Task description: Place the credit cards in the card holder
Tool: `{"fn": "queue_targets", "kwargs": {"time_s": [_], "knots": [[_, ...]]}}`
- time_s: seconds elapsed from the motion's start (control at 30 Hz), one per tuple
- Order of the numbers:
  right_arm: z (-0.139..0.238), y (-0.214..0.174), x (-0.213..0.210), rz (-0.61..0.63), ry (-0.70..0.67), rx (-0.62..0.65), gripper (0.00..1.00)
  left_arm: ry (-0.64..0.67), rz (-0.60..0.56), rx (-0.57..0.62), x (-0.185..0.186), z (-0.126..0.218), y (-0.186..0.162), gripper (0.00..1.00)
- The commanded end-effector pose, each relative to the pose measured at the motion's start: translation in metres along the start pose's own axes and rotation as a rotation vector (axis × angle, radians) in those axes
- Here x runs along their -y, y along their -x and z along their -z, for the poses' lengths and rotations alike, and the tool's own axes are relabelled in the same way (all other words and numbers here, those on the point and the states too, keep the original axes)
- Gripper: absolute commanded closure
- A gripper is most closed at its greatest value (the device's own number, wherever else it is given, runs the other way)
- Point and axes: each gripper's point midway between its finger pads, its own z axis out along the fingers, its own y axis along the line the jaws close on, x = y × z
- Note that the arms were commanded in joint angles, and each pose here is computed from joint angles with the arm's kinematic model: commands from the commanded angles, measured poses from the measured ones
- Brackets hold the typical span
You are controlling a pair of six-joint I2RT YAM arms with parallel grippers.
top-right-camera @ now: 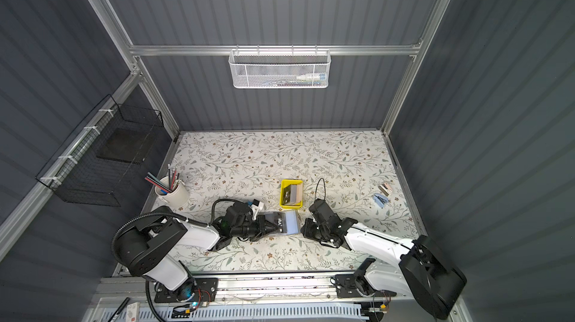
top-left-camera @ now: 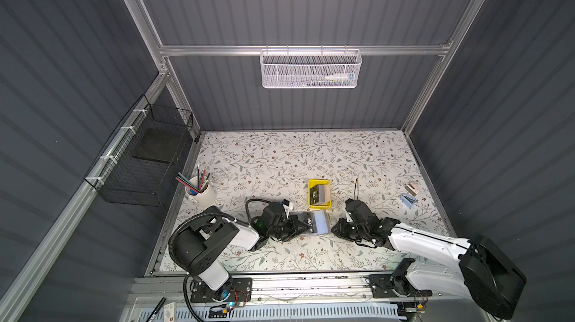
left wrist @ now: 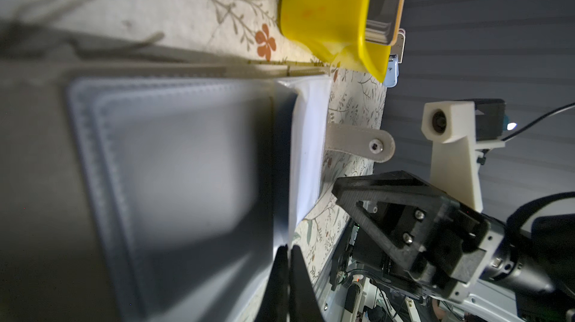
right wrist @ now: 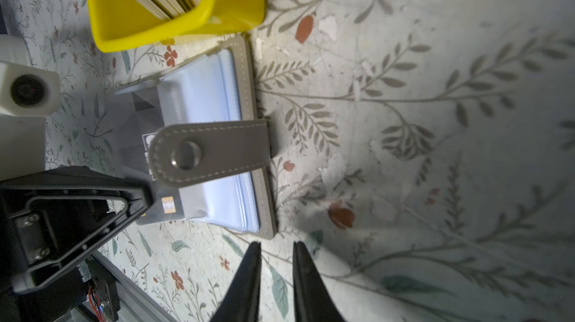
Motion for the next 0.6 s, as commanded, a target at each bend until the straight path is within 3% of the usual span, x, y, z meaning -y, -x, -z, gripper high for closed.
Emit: {"fn": "queue_targets", "kwargs": {"time_s": [0.0,0.57], "knots": [[0.004,-0.003,0.013,-0.016,-0.052,0.007,0.77,0.018,-0.016,-0.040,-0.004,0.002,-0.011,1.00],[0.015,-0.002,0.012,-0.027,-0.047,0.023,0.77,0.048,-0.036,-0.069,-0.001,-0.004,-0.018,1.00]]}}
